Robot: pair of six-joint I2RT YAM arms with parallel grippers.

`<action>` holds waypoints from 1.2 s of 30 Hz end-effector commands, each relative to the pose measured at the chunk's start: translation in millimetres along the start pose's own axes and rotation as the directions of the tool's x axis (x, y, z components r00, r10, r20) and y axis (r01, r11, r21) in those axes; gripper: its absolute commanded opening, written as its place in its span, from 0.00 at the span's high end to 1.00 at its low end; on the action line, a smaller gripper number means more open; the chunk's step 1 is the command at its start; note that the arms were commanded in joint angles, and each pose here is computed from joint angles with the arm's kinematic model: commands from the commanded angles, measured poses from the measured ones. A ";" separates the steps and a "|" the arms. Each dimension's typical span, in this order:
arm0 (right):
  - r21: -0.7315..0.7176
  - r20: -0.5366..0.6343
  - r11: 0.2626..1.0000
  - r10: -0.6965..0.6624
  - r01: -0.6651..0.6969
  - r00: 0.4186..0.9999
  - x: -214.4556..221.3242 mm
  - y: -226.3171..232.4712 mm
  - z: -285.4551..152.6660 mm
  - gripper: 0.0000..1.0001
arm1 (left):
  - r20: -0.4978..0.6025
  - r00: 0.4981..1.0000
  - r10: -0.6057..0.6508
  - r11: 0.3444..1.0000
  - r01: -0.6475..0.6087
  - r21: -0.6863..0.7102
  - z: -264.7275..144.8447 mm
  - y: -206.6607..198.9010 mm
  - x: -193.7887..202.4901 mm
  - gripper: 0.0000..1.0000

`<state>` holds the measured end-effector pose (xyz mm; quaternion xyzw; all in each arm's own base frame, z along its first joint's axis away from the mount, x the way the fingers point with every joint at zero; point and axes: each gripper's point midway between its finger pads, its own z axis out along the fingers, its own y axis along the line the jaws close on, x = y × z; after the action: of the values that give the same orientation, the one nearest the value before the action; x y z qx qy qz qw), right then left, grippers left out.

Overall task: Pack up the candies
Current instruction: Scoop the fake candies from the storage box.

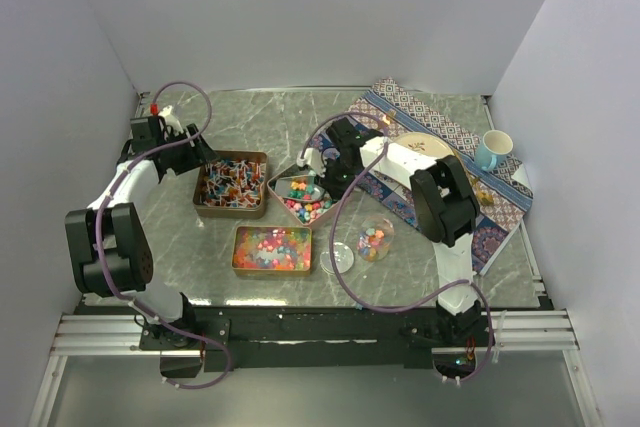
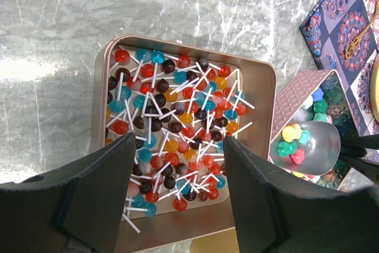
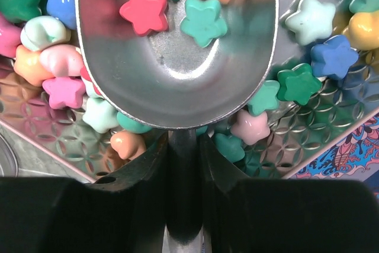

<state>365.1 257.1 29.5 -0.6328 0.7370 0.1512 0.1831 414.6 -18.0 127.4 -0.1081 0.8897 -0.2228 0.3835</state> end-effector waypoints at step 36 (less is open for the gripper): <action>0.186 0.554 0.969 0.032 -0.161 0.832 -63.3 3.8 -162.4 1.00 | 0.075 0.994 0.075 0.997 -0.076 0.013 -25.9 -13.0 -20.5 0.33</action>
<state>367.0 241.2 149.8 -0.5054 0.7374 0.2311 0.3840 409.4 -17.6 143.4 -0.0994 0.8852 -0.2203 0.3975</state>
